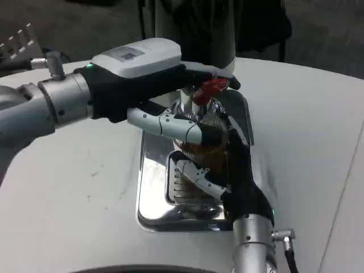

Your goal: Grasp the cup under the faucet to collect the drink, then remove the cup.

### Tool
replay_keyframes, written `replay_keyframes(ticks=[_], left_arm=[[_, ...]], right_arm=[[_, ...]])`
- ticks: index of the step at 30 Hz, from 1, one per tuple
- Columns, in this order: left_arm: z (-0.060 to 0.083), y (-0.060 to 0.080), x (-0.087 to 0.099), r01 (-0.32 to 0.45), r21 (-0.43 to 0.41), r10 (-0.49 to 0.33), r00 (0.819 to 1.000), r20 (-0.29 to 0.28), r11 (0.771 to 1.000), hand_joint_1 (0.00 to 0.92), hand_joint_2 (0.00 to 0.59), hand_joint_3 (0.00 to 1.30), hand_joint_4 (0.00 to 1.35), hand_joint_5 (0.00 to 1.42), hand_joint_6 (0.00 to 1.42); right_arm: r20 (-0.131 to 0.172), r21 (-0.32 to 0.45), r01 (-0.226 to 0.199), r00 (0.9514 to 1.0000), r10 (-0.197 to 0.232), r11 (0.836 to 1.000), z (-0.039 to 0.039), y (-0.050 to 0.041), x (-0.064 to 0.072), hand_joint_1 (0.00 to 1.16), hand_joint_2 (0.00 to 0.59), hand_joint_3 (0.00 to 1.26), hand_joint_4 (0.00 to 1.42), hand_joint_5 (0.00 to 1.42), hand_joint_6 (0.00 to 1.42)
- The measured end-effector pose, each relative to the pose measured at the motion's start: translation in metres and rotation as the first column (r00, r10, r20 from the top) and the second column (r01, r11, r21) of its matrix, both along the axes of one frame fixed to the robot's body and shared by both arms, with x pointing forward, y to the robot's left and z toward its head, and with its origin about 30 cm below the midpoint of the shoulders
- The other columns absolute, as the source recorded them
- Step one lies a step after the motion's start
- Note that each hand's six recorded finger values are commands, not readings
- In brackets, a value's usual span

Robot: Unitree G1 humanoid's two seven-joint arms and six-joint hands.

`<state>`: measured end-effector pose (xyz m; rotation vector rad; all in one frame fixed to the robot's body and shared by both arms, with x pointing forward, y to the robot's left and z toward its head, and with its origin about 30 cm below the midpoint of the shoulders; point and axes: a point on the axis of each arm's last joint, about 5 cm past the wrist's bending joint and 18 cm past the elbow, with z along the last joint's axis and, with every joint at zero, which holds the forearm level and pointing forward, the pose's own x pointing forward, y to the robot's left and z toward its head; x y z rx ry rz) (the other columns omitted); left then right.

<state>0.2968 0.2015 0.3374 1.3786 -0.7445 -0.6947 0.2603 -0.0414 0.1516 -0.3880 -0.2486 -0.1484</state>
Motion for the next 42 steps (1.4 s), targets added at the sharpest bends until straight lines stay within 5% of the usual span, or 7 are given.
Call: replay_keyframes(ticks=[18,26,37,42], left_arm=[[0.001,0.012,-0.004,-0.013,-0.005,0.013,1.0,0.021,1.0,0.0,0.115,0.19,0.17,0.28,0.38],[-0.006,0.028,-0.008,-0.079,-0.021,0.079,0.997,-0.003,0.997,0.0,0.116,0.19,0.17,0.29,0.4],[-0.009,0.04,-0.012,-0.121,-0.093,0.123,0.992,0.009,0.988,0.0,0.115,0.19,0.18,0.31,0.42],[-0.01,0.047,-0.015,-0.104,-0.228,0.121,0.99,0.065,0.968,0.0,0.115,0.19,0.18,0.33,0.44]], right_arm=[[0.047,0.04,0.067,0.9965,-0.068,0.997,-0.0103,0.0071,0.002,0.73,0.235,0.45,0.49,0.51,0.45],[0.052,0.053,0.093,0.994,-0.096,0.994,-0.0124,0.0076,0.002,0.73,0.234,0.51,0.55,0.57,0.5],[0.051,0.067,0.102,0.9931,-0.106,0.993,-0.0132,0.0085,0.002,0.73,0.234,0.52,0.57,0.58,0.51],[0.052,0.069,0.107,0.9925,-0.11,0.992,-0.0133,0.0085,0.002,0.73,0.234,0.54,0.59,0.59,0.53]])
